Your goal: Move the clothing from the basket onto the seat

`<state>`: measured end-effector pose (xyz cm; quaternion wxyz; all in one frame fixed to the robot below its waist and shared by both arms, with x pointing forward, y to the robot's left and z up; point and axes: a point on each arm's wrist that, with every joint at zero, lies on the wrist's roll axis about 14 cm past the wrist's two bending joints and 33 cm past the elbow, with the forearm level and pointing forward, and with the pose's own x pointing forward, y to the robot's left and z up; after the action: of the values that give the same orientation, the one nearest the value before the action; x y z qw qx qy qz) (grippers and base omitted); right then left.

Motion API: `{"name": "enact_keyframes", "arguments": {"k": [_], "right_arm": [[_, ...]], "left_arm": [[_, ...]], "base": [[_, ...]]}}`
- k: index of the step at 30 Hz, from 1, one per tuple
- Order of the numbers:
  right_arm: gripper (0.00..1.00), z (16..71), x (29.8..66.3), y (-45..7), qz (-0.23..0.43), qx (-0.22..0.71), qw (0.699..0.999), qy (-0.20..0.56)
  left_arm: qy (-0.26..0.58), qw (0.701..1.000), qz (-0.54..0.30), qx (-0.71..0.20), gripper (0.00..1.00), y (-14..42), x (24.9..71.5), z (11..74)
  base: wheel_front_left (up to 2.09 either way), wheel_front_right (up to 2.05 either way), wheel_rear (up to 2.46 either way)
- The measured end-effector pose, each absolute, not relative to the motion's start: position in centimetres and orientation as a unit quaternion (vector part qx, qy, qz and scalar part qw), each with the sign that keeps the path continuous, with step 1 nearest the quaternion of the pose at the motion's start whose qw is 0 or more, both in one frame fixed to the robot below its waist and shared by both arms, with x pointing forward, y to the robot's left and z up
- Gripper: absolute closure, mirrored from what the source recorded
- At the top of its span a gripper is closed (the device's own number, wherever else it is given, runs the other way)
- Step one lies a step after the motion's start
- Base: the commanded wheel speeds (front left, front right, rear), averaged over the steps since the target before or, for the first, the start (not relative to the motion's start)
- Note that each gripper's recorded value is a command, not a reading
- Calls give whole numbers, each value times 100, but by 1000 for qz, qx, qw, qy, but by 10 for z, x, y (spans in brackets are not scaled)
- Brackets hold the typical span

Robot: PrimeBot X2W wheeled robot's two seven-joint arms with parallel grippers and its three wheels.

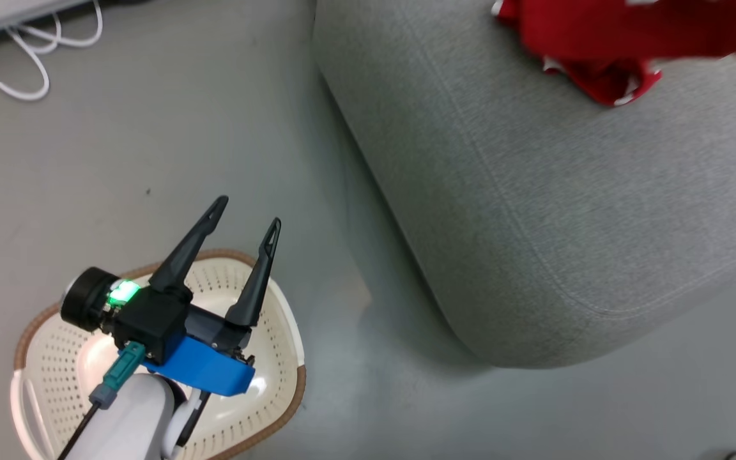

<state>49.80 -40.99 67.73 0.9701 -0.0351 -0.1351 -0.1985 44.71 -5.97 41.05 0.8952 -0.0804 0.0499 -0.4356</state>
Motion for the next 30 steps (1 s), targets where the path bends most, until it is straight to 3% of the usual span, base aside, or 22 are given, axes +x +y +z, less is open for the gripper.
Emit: {"name": "enact_keyframes", "arguments": {"k": [7,13,18,25,26,27,28,30], "right_arm": [[100,679,526,-445,-252,-71,954,-149],[100,602,542,-459,-273,-91,956,-58],[100,513,531,-465,-298,-53,952,39],[100,446,515,-465,-310,-47,941,127],[73,440,515,-464,-309,-48,940,135],[26,435,514,-462,-308,-48,939,142],[0,432,514,-461,-308,-45,939,145],[0,431,515,-458,-306,-44,940,145]], "left_arm": [[62,900,-423,-85,0,-47,464,383],[75,903,-415,-83,0,-34,465,366],[81,907,-405,-80,0,-24,467,359],[88,911,-395,-77,0,-15,469,352],[89,911,-394,-77,0,-14,469,351],[89,912,-394,-76,0,-14,469,351],[89,912,-393,-76,0,-13,470,351],[87,913,-391,-75,0,-13,472,352]], "base": [[0,0,0],[0,0,0],[0,0,0],[0,0,0],[0,0,0],[0,0,0],[0,0,0],[0,0,0]]}}
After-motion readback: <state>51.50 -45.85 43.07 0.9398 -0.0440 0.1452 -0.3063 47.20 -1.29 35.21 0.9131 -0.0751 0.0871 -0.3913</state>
